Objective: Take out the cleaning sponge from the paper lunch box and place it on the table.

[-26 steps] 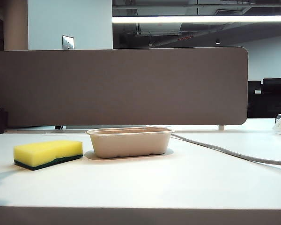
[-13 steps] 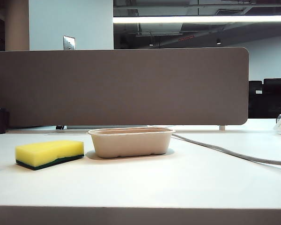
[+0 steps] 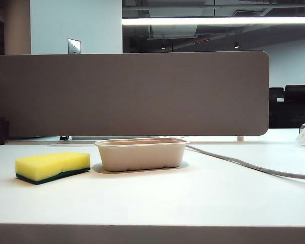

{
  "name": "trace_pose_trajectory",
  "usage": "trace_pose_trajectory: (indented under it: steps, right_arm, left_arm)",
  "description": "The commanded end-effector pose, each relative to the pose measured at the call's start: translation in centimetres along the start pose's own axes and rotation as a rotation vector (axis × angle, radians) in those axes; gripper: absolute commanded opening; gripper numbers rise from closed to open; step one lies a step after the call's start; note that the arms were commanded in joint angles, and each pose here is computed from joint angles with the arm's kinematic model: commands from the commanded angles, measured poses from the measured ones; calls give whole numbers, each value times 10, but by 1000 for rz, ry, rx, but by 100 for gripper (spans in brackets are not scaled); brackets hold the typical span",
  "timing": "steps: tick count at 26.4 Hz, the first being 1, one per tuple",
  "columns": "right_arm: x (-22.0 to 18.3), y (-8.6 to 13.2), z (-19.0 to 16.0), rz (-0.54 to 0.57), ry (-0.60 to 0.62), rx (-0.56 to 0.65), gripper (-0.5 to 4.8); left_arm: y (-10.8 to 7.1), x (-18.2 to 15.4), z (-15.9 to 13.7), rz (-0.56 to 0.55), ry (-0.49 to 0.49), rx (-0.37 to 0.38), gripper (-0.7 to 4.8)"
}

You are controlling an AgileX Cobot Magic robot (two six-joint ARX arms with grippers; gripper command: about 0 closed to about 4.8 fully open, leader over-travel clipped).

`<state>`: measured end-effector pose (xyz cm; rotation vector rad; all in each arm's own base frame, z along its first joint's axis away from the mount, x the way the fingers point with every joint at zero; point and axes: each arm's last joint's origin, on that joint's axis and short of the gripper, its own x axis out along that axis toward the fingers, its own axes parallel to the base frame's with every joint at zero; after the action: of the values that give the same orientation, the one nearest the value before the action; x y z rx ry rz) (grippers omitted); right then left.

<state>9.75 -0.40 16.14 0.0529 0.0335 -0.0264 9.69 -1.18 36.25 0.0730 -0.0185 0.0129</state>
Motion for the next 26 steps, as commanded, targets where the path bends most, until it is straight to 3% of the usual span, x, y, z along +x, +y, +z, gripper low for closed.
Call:
trace_pose_trajectory:
  steps: [1,7,12,20,26]
  right_arm:
    - [0,0,1,1,-13,0,-5]
    - [0,0,1,1,-12,0,-5]
    - [0,0,1,1,-12,0,-5]
    - [0,0,1,1,-13,0,-5]
    - [0,0,1,2,-10,0,-5]
  left_arm:
    - [6,-13,5,42,-63,-12,-5]
    - [15,-52,10,117,-186,-23,-5]
    - [17,-58,-18,182,-155,-47,-5]
    - [7,-42,-98,43,-51,-161,-4]
    - [1,-23,-139,-72,-7,-193,-4]
